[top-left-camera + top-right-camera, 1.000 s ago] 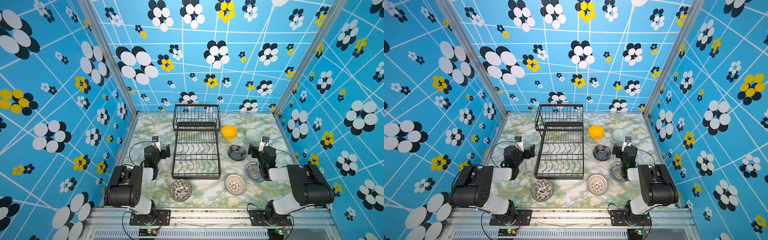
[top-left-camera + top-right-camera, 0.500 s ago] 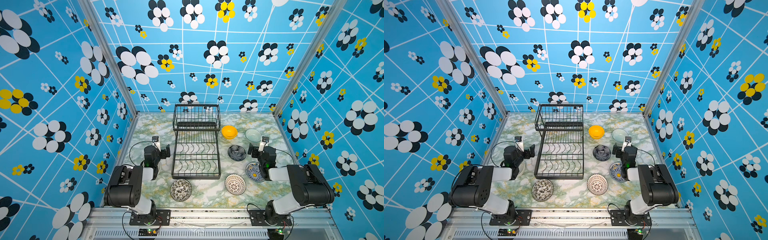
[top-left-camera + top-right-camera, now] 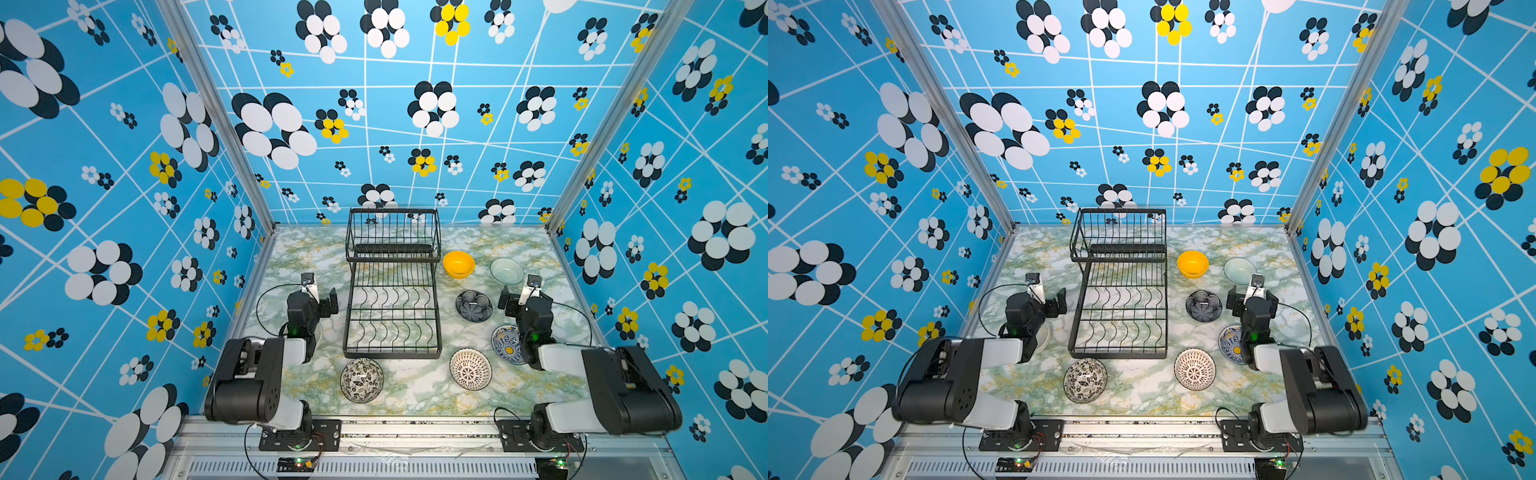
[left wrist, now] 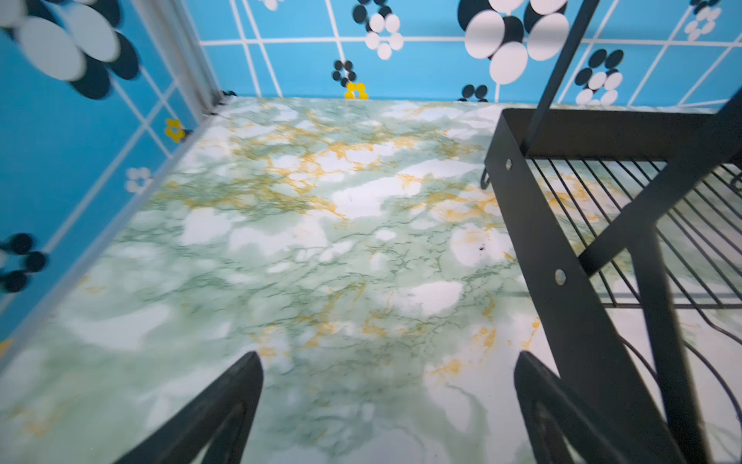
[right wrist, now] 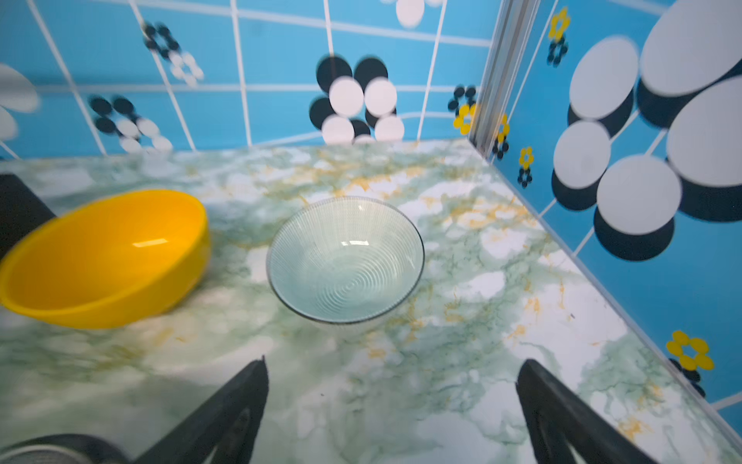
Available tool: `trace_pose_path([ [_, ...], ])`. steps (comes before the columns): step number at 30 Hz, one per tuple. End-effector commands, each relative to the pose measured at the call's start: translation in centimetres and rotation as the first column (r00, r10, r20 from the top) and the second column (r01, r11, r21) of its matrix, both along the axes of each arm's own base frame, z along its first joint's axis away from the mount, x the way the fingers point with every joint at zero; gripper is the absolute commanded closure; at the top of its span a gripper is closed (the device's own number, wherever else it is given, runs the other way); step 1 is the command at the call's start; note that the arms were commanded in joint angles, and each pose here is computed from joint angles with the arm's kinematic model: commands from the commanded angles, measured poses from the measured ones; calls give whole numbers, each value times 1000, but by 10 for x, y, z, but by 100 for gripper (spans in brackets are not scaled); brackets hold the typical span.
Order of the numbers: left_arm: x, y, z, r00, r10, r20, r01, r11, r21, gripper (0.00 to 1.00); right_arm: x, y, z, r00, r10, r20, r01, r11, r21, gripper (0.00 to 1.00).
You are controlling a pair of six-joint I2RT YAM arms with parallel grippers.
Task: Load bowls into a dish rack
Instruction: Pick up the bowl from the middle-left of the table.
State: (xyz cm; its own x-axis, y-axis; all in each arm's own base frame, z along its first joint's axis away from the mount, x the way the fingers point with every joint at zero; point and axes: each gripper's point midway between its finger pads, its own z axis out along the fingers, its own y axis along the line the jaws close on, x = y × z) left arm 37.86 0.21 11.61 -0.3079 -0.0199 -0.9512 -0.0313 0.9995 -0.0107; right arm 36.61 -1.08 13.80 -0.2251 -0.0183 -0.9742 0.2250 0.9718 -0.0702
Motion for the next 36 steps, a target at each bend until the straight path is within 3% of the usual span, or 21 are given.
trace_pose_path([
  [1,-18,20,50,982,179,52,-179,984,-3,2,-14,1,35,998,-48,34,46,997,59,0],
  [5,-45,17,86,963,265,-45,-267,960,-81,9,-15,38,73,993,120,23,-122,973,198,0],
  [8,-66,10,85,941,267,-209,-290,953,-89,11,-13,80,87,961,273,-34,-259,939,227,0],
  [11,-87,1,76,901,233,-366,-284,954,-92,15,-18,132,91,897,430,-105,-400,888,225,0],
  [14,-109,2,66,854,239,-463,-302,951,-64,17,-34,198,85,777,614,-137,-569,779,265,0],
  [18,-127,1,47,805,227,-548,-300,953,-47,22,-73,293,70,547,817,-185,-782,577,234,0],
  [21,-129,-8,37,782,182,-596,-279,957,-74,30,-111,343,58,364,908,-206,-896,402,187,0],
  [23,-126,-15,29,763,150,-629,-264,960,-92,35,-135,359,45,278,939,-202,-937,312,159,0],
  [25,-123,-19,21,737,137,-662,-259,962,-90,41,-149,368,40,218,963,-160,-953,246,175,0],
  [28,-124,-23,5,690,128,-713,-271,958,-90,52,-170,382,39,120,975,-187,-975,152,165,1],
  [31,-123,-26,-4,688,121,-716,-282,953,-110,56,-185,389,36,52,987,-154,-982,79,172,1],
  [32,-122,-25,-5,690,125,-713,-286,952,-111,61,-187,391,35,37,990,-139,-982,62,179,0],
  [36,-122,-22,-9,677,142,-722,-291,953,-86,63,-192,398,27,3,989,-147,-981,32,192,0],
])
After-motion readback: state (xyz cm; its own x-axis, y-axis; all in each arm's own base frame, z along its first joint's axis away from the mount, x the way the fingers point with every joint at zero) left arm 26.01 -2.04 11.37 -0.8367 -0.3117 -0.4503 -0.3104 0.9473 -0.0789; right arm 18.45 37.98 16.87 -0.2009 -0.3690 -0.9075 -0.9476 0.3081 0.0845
